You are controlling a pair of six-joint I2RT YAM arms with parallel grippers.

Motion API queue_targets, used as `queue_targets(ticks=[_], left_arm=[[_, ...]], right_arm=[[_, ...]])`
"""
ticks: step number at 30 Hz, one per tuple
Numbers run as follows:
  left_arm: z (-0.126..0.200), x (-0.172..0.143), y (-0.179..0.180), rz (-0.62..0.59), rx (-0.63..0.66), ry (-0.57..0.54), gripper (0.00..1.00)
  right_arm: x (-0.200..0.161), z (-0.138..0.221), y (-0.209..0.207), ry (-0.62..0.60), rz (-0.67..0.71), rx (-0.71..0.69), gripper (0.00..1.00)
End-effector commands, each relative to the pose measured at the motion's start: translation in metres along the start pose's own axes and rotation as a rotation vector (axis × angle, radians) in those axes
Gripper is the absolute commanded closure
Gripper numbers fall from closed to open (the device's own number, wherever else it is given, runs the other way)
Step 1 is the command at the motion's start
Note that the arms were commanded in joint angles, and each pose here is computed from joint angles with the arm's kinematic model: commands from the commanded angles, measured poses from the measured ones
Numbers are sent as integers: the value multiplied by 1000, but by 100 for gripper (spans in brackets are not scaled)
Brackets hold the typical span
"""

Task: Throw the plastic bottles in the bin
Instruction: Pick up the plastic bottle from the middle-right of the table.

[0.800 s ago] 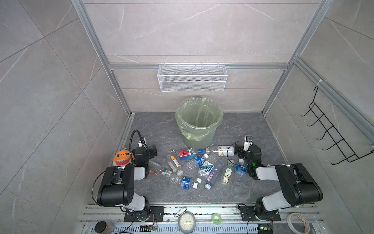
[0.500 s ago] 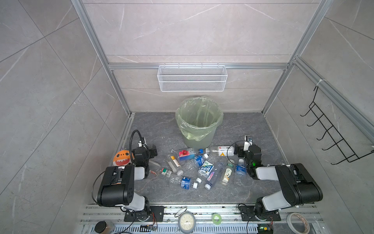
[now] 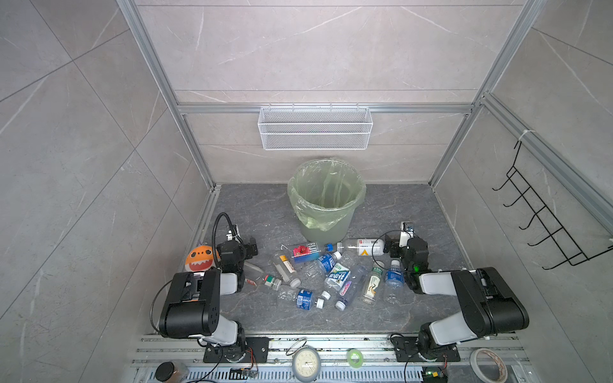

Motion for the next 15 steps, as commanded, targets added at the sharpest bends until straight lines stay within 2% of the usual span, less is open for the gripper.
queue_targets(ticks=[1, 5, 8, 11, 15], left_arm=[[-2, 10, 1, -1, -10, -36, 0], [0, 15, 6, 8, 40, -38, 0], [7, 23, 10, 16, 77, -27, 0], [14, 30, 10, 21, 70, -7, 0], [27, 37, 14, 73, 129, 26, 0]], right_arm=[[6, -3, 4, -19, -3, 17, 1], [8, -2, 2, -27, -7, 0, 1], [14, 2, -3, -21, -24, -63, 1], [15, 1, 1, -31, -5, -70, 1], [15, -1, 1, -21, -8, -79, 1]])
Point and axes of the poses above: each gripper's point midway between its finger pads, its own z axis back along the fingers, its own y axis along the line the jaws close on, x = y × z, the point moved 7 cm from there along z, back along the fingers, and after that the axes turned 9 degrees about -z, right-handed, at the moved point
